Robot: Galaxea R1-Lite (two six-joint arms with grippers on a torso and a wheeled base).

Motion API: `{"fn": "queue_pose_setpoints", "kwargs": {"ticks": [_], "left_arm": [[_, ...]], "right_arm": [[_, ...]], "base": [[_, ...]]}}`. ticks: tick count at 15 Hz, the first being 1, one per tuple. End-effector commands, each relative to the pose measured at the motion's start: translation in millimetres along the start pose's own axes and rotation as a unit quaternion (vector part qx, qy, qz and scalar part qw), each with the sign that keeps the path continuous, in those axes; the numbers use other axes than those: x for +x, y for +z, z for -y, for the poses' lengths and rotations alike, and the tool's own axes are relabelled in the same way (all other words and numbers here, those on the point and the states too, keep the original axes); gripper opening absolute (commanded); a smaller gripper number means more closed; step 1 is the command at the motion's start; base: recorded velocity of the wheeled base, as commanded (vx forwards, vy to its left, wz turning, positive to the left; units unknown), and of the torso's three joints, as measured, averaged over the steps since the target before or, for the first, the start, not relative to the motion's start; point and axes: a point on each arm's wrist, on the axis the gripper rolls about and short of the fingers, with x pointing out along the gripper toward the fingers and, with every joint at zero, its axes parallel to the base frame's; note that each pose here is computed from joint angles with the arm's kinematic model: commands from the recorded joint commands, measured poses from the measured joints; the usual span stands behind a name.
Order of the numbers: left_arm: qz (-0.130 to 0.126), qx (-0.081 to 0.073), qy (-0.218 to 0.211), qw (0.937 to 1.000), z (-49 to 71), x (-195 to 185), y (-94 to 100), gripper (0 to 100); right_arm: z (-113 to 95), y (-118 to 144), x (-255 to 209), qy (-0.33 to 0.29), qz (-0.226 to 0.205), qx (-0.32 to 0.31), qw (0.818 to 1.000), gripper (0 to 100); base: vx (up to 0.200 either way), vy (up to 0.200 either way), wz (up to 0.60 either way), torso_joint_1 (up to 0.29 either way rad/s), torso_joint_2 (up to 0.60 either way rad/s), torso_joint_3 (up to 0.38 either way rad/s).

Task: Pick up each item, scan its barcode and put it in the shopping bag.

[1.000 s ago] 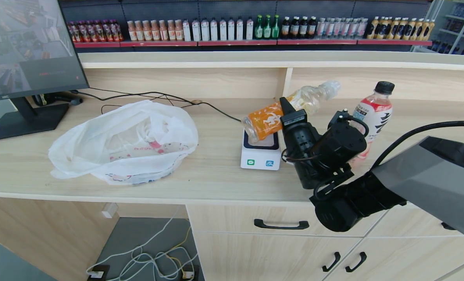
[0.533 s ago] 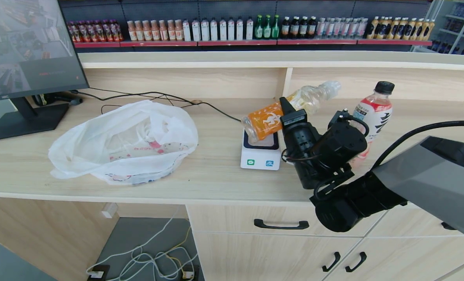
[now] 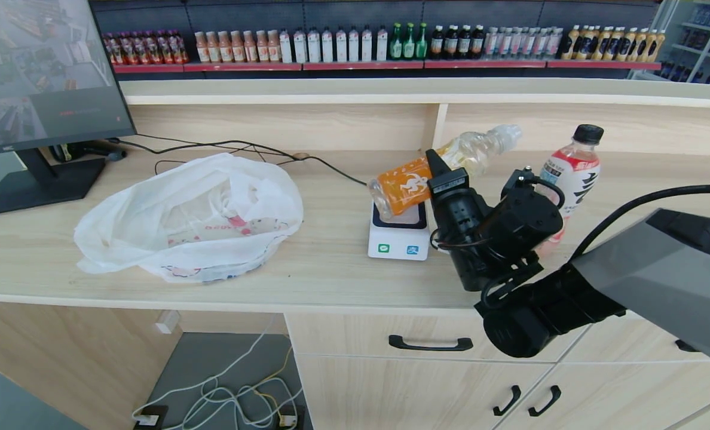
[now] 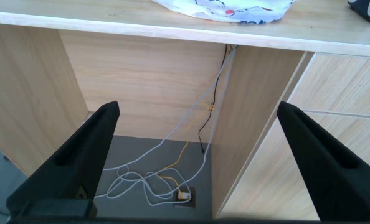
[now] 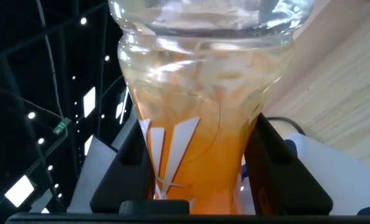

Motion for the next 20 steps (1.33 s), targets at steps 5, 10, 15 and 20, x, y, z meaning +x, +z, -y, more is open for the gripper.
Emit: {"fn": "queue_pose_setpoints", "kwargs": {"ticks": [5,10,15,20], "left_arm": [[0.000,0.000,0.000,1.0000,0.0,0.0,0.0,100],[0.000,0.000,0.000,1.0000,0.0,0.0,0.0,100],[0.000,0.000,0.000,1.0000,0.0,0.0,0.0,100],[0.000,0.000,0.000,1.0000,0.0,0.0,0.0,100]], "right_arm": [[-75.9,4.6,-15.8,0.100,-0.030,-0.009,0.994,0],[-119.5,29.6,-25.0,0.173,-0.021,-0.067,0.982,0],[-151.0,40.3,-53.1,0.238,-0.037,-0.161,0.957,0],[-149.9,46.6,-70.4,0.236,-0.023,-0.293,0.926,0]], "base": [[0.000,0.000,0.00,0.000,0.00,0.000],[0.000,0.000,0.00,0.000,0.00,0.000],[0.000,0.000,0.00,0.000,0.00,0.000],[0.000,0.000,0.00,0.000,0.00,0.000]]}}
